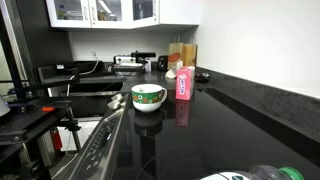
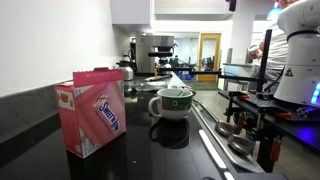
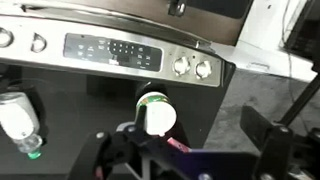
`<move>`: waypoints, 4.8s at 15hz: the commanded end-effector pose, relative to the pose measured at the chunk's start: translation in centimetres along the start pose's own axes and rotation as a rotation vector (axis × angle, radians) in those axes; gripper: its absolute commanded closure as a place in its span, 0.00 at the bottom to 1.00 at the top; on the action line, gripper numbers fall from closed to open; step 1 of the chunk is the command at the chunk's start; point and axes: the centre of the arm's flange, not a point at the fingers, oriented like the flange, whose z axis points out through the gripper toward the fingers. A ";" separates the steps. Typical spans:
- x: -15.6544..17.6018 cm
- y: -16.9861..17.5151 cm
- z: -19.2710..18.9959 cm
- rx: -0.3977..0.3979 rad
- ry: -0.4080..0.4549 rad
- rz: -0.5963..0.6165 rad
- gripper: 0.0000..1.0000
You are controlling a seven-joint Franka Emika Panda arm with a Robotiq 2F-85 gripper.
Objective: Take the green marker out of the white and green mug
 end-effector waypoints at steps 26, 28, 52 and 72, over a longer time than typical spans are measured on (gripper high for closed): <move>14.0 3.4 13.7 -0.123 -0.271 0.003 0.00; 16.9 4.3 16.6 -0.146 -0.275 -0.002 0.00; 22.6 1.8 32.8 -0.179 -0.447 -0.091 0.29; 22.8 0.5 28.9 -0.103 -0.423 -0.017 0.95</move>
